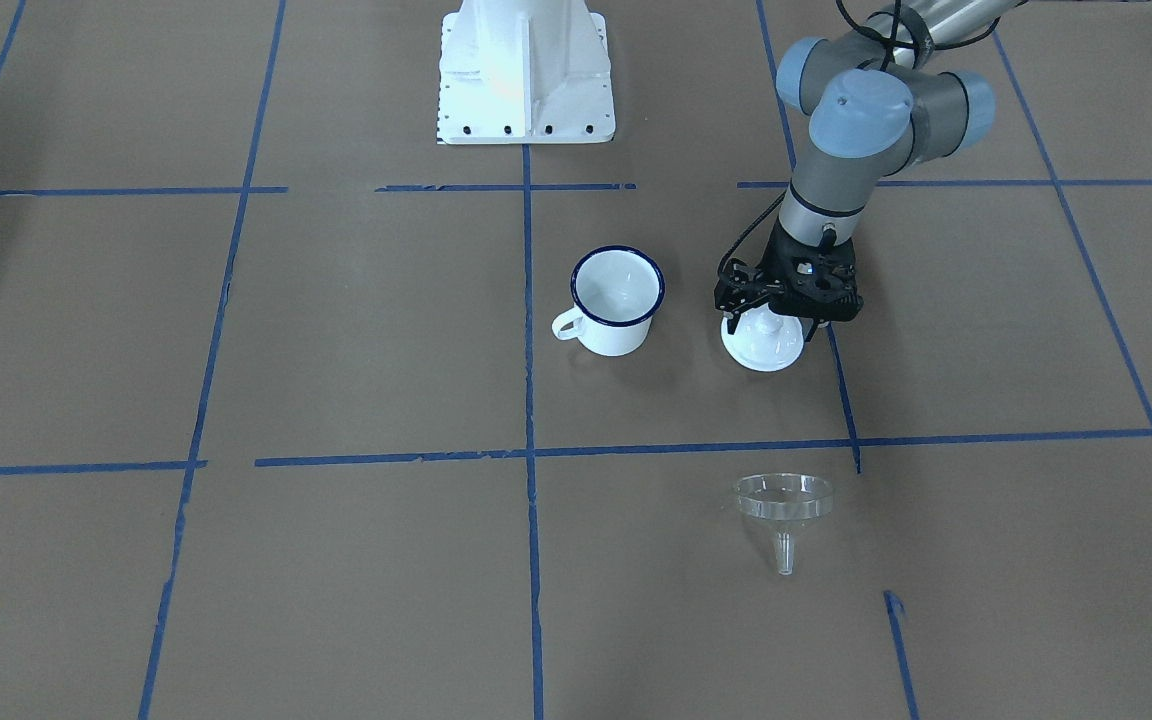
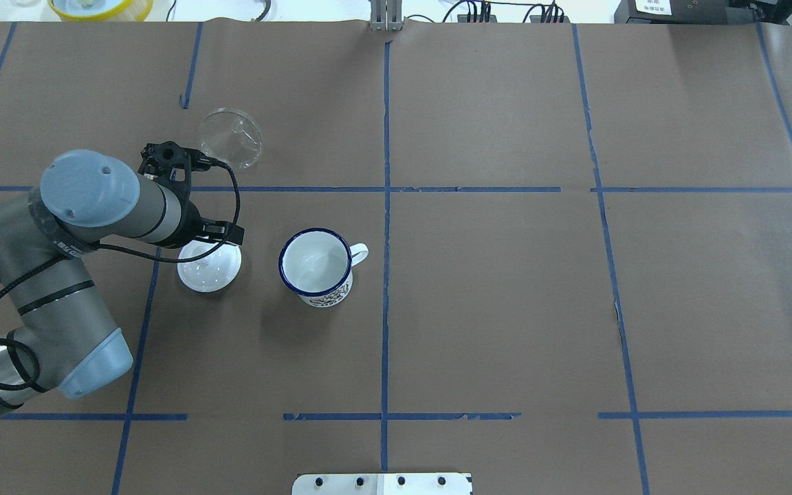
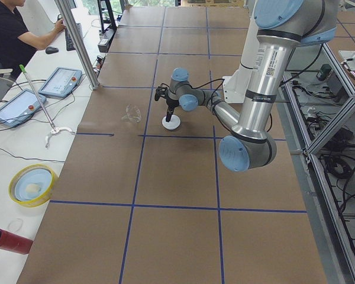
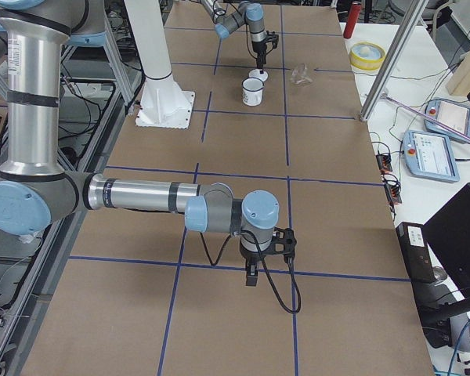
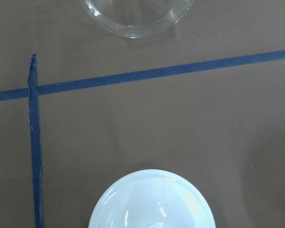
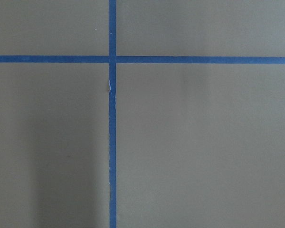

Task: Remove funnel from cup
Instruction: 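Move the left gripper over the white lid beside the mug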

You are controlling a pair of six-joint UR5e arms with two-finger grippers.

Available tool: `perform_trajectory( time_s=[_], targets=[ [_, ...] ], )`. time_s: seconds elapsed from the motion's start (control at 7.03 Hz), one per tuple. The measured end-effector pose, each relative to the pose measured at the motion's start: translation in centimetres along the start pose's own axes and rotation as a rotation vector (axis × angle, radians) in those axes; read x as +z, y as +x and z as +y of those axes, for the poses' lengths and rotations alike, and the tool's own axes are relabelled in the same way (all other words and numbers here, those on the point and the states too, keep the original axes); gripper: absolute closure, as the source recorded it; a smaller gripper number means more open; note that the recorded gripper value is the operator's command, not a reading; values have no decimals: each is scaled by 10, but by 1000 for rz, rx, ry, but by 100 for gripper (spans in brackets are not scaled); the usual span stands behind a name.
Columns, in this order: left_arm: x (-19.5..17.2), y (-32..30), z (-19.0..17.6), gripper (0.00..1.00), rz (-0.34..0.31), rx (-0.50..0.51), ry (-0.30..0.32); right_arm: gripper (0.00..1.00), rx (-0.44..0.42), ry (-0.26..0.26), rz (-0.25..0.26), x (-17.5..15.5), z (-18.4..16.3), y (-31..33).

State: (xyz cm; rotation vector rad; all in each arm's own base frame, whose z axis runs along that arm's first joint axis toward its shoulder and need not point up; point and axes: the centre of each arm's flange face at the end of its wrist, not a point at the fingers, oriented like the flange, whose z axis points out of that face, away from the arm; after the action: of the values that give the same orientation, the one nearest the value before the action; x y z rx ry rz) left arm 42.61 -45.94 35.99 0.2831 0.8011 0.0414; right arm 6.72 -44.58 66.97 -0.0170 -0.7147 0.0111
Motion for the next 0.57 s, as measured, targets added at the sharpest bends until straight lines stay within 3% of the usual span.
perform_trajectory(
  time_s=[0.43, 0.57],
  targets=[
    [8, -7, -3, 0, -20, 5, -12, 0, 0, 0, 0, 0, 0, 0],
    [9, -9, -2, 7, -23, 4, -16, 0, 0, -1, 0, 0, 0, 0]
  ],
)
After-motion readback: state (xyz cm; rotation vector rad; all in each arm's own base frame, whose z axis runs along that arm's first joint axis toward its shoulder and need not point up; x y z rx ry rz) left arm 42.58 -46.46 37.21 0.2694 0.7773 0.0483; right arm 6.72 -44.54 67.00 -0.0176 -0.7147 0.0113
